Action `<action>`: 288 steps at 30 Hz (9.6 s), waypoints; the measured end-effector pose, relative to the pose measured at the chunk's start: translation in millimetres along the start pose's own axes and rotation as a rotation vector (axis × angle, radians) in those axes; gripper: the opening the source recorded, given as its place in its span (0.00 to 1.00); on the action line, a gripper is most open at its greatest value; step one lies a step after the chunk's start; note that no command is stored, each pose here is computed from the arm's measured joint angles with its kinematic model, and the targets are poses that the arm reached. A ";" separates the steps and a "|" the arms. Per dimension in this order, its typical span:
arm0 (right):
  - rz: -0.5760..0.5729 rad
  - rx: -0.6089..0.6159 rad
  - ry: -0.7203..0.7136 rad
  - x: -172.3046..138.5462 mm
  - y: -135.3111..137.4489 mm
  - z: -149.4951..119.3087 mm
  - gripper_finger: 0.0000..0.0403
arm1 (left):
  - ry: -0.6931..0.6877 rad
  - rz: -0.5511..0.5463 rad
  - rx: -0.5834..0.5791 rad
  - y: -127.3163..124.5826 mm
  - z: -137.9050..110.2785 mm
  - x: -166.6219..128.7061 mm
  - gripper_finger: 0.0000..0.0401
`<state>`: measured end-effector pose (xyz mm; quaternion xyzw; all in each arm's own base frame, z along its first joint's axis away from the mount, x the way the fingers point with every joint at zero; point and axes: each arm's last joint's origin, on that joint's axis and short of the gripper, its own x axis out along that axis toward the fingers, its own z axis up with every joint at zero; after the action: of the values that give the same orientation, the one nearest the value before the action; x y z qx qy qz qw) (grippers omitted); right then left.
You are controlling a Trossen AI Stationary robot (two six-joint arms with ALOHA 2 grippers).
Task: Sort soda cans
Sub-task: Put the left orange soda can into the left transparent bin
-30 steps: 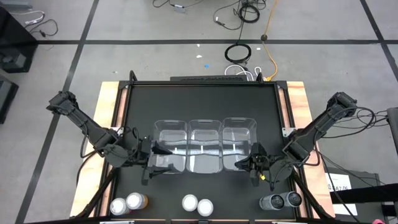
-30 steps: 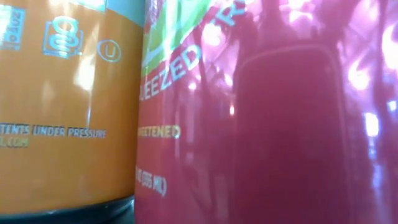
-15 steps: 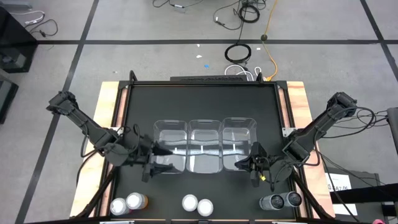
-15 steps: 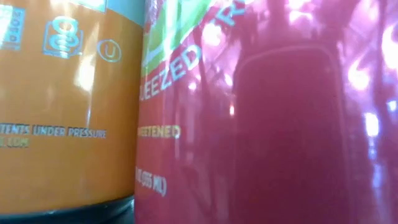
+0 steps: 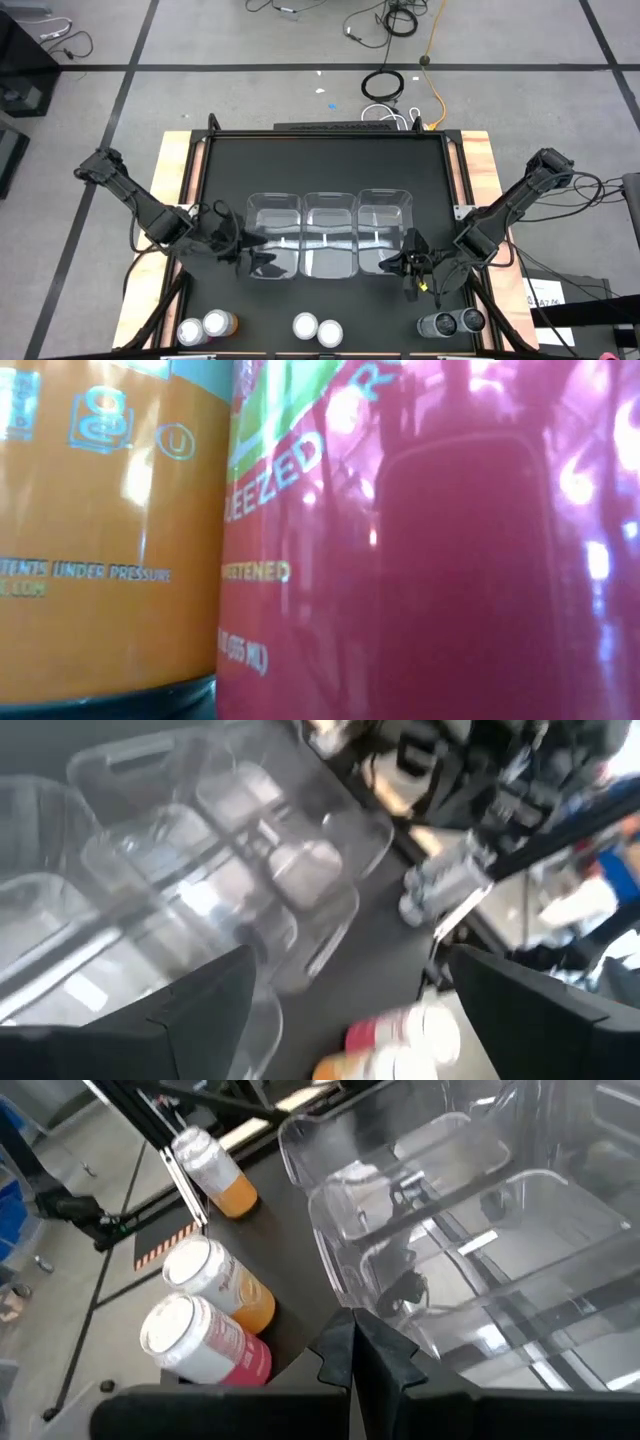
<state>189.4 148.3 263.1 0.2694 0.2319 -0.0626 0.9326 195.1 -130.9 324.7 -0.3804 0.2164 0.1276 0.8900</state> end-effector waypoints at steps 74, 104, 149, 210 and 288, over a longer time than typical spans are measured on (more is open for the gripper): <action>-0.010 0.077 0.000 0.0 -0.9 -0.4 0.00 | 0.827 0.470 0.336 -36.7 -159.1 -6.3 0.85; -0.009 0.096 -0.001 0.1 -0.9 -0.4 0.00 | 0.853 0.480 0.351 -22.0 -173.0 5.0 0.80; -0.028 -0.079 0.016 -0.1 -3.1 -1.9 0.00 | 0.622 0.203 -0.005 -24.0 -7.4 -31.2 0.78; -0.034 -0.013 0.015 0.3 -3.8 -1.7 0.00 | 0.739 0.552 0.358 127.5 67.5 113.5 0.80; -0.046 0.015 0.024 0.2 -5.3 -2.7 0.00 | 0.764 0.582 0.327 147.6 72.3 105.4 0.92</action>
<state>187.3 145.3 258.5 0.2717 0.2488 -0.0827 0.9260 250.2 28.7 226.6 -0.1797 0.6406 0.1866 0.7228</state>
